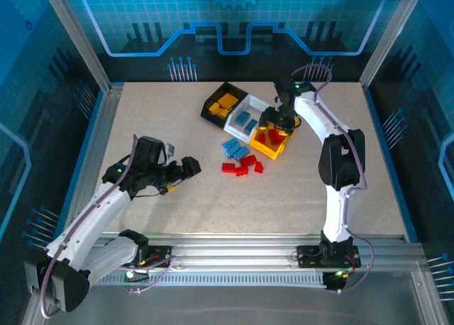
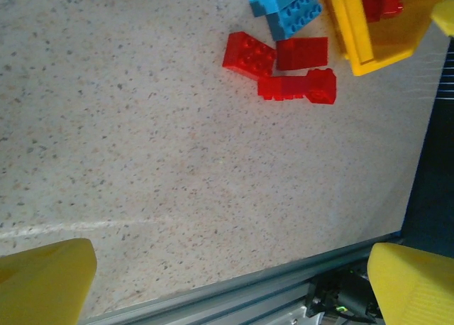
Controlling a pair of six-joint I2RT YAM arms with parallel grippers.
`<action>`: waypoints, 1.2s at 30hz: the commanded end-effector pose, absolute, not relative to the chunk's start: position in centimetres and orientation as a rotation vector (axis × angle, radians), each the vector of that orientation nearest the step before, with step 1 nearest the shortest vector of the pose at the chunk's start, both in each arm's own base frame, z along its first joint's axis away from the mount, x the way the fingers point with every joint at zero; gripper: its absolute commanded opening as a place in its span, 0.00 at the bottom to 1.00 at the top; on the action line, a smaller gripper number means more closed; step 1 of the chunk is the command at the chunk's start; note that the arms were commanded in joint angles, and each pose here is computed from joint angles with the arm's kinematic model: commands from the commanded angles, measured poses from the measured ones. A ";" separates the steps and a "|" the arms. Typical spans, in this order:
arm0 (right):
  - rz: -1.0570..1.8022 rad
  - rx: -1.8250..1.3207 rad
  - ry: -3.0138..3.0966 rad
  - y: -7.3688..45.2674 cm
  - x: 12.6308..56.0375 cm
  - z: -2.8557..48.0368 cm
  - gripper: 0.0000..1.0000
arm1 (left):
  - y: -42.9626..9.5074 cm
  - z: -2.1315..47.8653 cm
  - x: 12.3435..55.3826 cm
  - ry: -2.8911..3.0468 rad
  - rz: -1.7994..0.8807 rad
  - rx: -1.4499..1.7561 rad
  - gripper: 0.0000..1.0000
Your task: Sort the legos into containers by color
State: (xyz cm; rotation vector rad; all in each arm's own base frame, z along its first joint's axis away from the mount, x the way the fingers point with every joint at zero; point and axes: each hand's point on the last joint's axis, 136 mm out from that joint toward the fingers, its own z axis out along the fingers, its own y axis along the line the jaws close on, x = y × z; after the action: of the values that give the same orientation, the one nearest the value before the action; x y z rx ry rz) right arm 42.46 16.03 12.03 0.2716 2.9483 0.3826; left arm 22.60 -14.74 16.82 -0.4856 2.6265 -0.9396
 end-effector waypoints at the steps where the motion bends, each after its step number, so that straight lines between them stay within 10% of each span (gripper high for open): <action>1: 0.300 0.090 3.015 18.2 37.5 12.5 0.72 | -15.5 16.9 22.6 2.613 -1.022 -0.474 0.99; 17: 0.081 0.019 3.150 19.4 32.8 4.9 0.71 | -15.1 16.8 21.7 2.606 -1.023 -0.462 0.99; 36: 0.072 0.082 3.191 18.9 34.1 1.6 0.46 | -14.1 16.4 21.4 2.595 -0.986 -0.502 0.99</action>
State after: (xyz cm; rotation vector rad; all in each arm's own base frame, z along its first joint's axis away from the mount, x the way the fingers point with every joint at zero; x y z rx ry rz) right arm 33.99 19.43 2.30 0.0558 3.1772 0.1003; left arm 21.78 -14.43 16.94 -0.4808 2.5853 -0.9968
